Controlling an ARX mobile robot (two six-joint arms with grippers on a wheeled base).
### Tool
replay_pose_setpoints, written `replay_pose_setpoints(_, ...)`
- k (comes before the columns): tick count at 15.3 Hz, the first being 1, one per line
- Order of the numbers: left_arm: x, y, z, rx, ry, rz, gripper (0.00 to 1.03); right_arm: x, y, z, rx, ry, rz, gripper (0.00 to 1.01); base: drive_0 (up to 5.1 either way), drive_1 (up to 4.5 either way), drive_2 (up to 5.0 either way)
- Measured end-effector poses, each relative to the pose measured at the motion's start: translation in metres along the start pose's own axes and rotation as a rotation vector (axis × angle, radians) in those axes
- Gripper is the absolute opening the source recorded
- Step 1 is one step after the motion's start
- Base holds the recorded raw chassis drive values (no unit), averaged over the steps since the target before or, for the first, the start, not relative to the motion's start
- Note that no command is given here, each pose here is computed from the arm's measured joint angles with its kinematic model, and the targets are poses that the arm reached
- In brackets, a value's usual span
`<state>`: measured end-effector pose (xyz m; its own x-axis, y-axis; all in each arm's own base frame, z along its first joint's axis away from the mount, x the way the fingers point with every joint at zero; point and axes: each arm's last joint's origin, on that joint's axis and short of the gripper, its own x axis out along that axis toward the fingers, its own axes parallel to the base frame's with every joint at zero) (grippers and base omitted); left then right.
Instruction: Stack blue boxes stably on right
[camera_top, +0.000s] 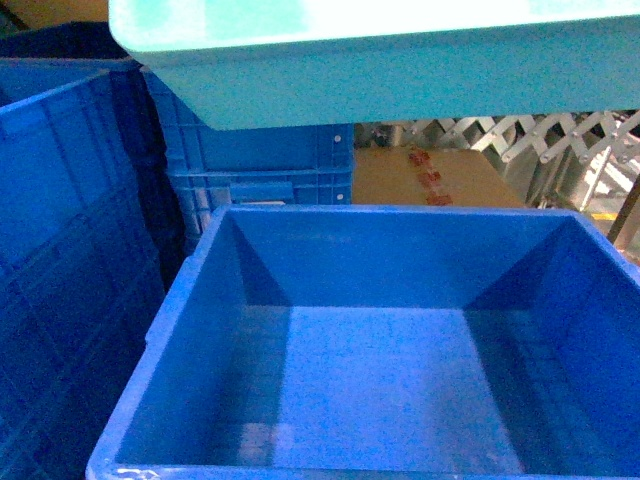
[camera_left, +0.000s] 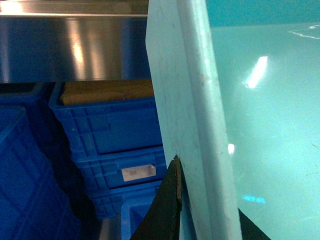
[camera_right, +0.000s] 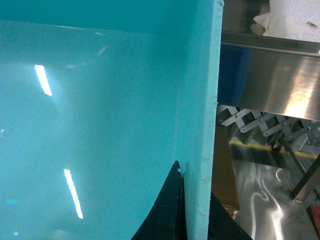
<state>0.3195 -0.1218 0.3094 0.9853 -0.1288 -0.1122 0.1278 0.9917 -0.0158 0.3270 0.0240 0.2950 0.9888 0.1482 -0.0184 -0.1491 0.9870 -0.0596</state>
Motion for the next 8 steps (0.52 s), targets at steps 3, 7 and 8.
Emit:
replay_pose_setpoints(3,0.000,0.000,0.000,0.000,0.000,0.000,0.06,0.000,0.000,0.000,0.000,0.001,0.000,0.02,0.0,0.00,0.0)
replay_pose_setpoints(7,0.003,0.001,-0.004,0.030,0.045,0.022,0.06,-0.001,0.001,-0.009,0.002,0.099,0.017,0.02,0.0,0.00,0.0)
replay_pose_setpoints(8,0.007,0.000,-0.008,0.045,0.103,0.016,0.06,-0.003,0.001,-0.017,0.023,0.187,0.024,0.02,0.0,0.00,0.0)
